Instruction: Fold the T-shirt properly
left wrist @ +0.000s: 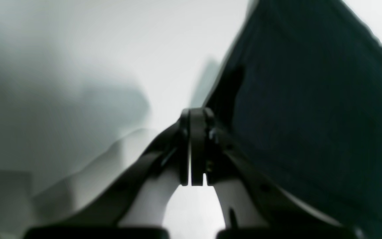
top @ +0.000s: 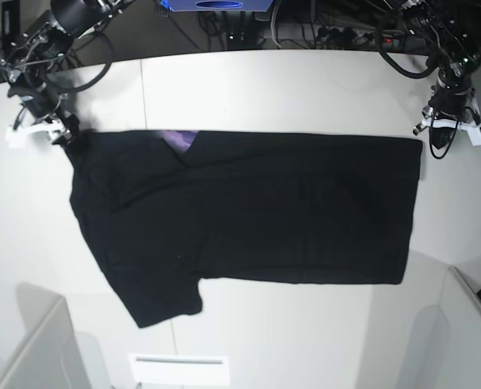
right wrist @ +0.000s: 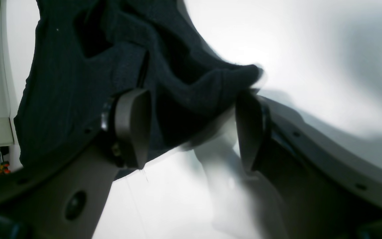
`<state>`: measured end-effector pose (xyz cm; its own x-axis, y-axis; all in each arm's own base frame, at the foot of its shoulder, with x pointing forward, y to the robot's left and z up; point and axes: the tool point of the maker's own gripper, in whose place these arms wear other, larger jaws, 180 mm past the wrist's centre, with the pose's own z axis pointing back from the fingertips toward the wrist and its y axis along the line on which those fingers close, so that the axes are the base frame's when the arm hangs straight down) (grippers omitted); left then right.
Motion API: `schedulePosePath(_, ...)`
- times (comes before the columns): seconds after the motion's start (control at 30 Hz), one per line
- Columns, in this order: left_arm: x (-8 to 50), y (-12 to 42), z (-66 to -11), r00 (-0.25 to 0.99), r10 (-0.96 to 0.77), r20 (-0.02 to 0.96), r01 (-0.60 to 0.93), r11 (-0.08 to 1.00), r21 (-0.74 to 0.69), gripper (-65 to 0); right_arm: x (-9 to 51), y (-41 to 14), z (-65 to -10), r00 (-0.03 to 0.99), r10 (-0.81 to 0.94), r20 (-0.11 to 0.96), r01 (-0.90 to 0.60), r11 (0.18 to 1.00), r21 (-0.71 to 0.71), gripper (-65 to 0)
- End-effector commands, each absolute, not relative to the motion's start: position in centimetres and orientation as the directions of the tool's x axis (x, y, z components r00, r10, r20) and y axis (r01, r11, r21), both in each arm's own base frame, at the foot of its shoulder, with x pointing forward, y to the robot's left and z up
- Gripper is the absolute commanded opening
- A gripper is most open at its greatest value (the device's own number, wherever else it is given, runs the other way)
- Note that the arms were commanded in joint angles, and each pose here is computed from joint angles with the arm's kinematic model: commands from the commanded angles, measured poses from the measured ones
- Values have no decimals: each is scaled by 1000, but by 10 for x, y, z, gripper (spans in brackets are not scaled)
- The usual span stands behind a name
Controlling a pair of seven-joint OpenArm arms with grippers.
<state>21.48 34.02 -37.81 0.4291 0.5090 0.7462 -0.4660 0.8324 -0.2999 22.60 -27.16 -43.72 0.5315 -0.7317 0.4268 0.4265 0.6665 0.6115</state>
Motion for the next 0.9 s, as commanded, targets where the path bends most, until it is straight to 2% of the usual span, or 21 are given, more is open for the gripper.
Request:
schedulePosePath(0.0,223,345,-367,397,497,772,-460,835,-301,-650,213,-269,-448,584,-715,384,457,681,572,-273)
schedulePosePath(0.2,248,317,-375,451,484,750,-394,862,-319,-650,215,-269,-447,583,-715,386,455,681,573,-273)
schedulePosePath(0.5,250,316,-374,445,488,751,-397,859,-324,-650,214,-270,-447,581,-716,386,457,680,573,-273)
schedulePosePath(0.67,246,332,-358,403,475,783,-419,856,-303,-650,215,-270,-447,582,-715,387,456,681,574,-273)
schedulePosePath(0.87,231,351,-385,429,526,734,-484,820,-305,-650,215,-269,-447,583,-715,387,454,681,574,-273)
